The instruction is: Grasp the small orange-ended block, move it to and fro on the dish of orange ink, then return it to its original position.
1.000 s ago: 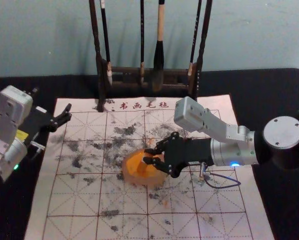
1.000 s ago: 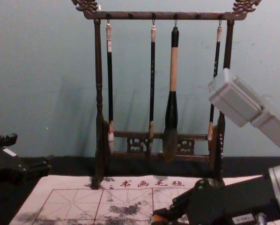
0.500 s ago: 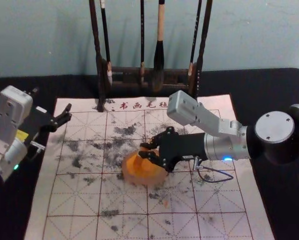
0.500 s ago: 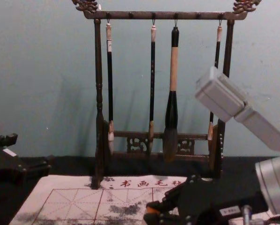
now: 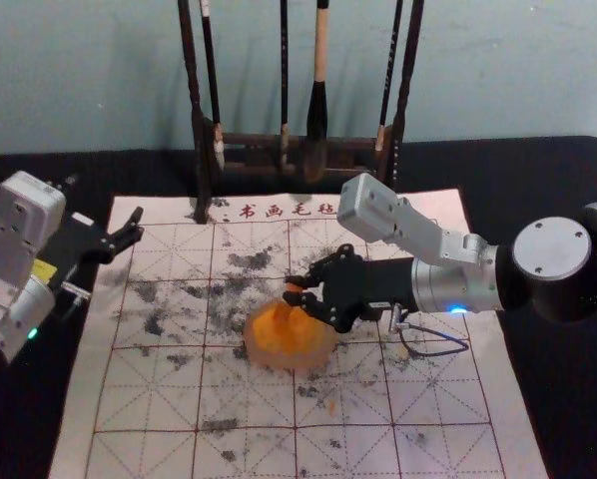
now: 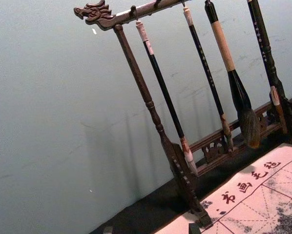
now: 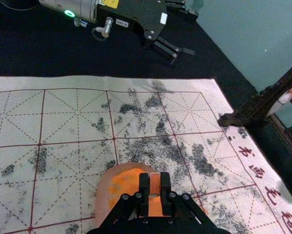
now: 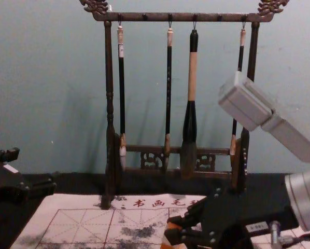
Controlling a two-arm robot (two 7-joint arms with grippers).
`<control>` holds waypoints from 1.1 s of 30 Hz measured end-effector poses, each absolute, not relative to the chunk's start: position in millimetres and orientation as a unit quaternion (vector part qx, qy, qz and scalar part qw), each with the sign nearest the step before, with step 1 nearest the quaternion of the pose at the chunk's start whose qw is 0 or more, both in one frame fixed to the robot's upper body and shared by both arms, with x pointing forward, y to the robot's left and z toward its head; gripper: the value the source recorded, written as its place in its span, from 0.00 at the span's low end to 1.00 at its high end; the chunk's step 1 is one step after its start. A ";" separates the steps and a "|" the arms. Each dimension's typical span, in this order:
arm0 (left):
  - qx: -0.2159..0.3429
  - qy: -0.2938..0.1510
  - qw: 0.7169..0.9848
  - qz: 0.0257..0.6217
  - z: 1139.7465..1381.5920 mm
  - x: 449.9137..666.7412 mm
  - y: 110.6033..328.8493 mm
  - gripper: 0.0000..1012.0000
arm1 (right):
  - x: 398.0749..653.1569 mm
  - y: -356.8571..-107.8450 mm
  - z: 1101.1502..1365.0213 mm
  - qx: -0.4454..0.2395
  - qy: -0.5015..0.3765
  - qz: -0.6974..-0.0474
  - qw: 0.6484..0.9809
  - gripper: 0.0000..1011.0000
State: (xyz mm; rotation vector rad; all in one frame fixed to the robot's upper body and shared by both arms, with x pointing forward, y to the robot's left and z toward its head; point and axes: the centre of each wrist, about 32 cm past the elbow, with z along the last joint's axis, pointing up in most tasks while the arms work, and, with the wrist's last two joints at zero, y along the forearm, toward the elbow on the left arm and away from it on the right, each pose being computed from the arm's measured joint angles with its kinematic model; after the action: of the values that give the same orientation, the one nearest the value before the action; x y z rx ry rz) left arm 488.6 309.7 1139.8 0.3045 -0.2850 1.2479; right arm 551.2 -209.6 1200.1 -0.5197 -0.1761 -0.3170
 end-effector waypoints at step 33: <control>0.141 -0.132 0.791 0.580 1139.8 488.6 309.7 0.99 | 542.5 -229.0 1202.2 -0.264 -0.090 -0.161 0.947 0.13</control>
State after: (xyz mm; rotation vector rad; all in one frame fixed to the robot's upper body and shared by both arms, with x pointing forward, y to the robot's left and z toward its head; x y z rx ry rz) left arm 488.6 309.7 1139.8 0.3044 -0.2850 1.2479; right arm 542.5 -229.0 1202.2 -0.5379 -0.1837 -0.3280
